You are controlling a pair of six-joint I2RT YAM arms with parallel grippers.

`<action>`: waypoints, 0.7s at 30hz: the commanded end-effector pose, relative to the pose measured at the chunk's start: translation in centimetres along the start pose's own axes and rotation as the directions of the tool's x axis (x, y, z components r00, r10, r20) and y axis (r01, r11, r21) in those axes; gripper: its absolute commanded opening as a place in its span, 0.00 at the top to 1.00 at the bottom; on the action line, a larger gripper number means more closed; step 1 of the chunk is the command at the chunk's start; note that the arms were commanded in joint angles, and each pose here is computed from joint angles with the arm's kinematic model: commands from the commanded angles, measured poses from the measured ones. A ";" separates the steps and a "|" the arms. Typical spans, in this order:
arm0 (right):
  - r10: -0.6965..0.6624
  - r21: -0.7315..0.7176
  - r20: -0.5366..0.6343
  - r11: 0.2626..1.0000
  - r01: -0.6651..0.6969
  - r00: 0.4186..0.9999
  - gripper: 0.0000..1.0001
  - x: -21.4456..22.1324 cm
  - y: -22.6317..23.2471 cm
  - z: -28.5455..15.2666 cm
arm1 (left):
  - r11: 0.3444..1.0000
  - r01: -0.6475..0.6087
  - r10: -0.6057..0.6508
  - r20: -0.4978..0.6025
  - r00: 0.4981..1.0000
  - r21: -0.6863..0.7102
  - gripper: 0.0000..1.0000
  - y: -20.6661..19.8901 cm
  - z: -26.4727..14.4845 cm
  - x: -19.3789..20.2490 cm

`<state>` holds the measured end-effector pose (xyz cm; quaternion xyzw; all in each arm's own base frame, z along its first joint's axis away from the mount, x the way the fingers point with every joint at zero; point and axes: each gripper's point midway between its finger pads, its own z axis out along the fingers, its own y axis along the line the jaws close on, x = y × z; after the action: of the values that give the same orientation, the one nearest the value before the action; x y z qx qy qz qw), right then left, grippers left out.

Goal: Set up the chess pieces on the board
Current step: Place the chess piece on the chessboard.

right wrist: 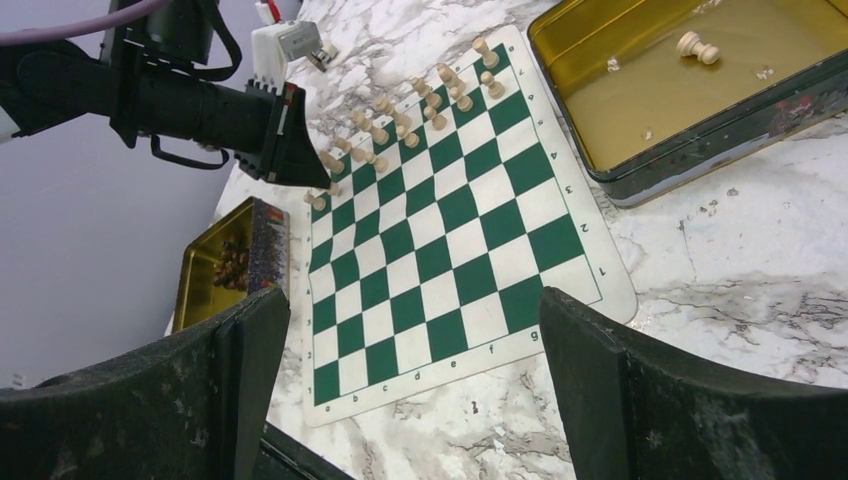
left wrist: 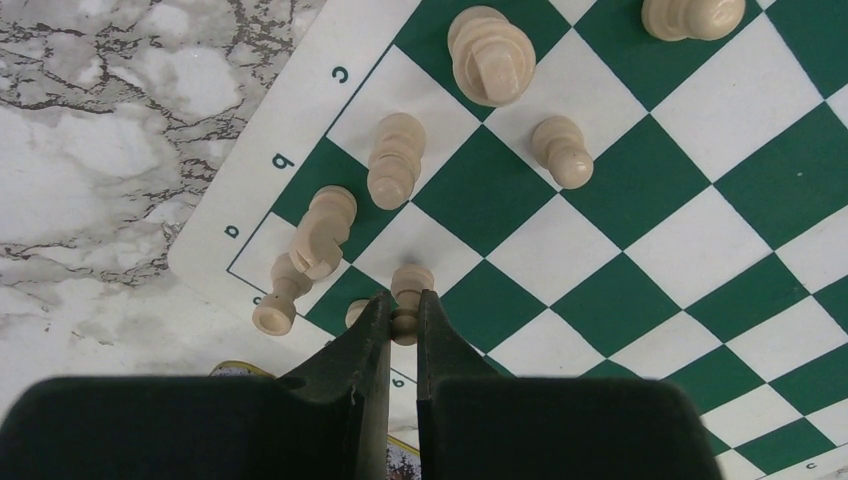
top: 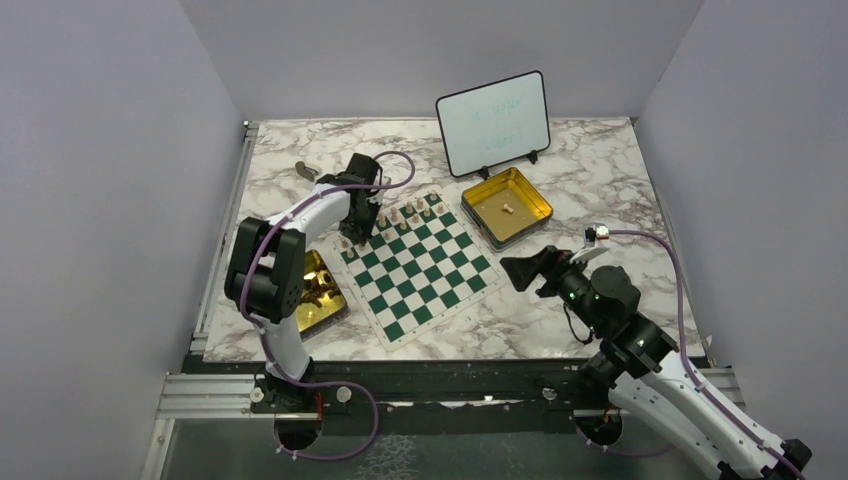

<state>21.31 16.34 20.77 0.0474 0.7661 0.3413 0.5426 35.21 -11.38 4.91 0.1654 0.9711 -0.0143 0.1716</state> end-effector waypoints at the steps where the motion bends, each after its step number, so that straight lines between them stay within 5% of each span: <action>1: 0.003 0.005 0.040 1.000 -0.004 0.999 0.00 -1.2 0.2 -0.2 | 1.000 0.013 -0.013 -0.025 1.000 0.022 1.00 -0.3 1.0 0.5; 21: 0.010 0.013 0.028 1.000 -0.011 1.000 0.00 -0.7 -0.1 -0.1 | 0.998 0.017 -0.015 -0.030 0.999 0.066 0.93 -1.1 1.2 0.3</action>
<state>21.28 16.24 20.96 0.0491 0.7635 0.3424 0.5454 34.87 -11.68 3.82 0.1640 0.9740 -0.0230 0.1547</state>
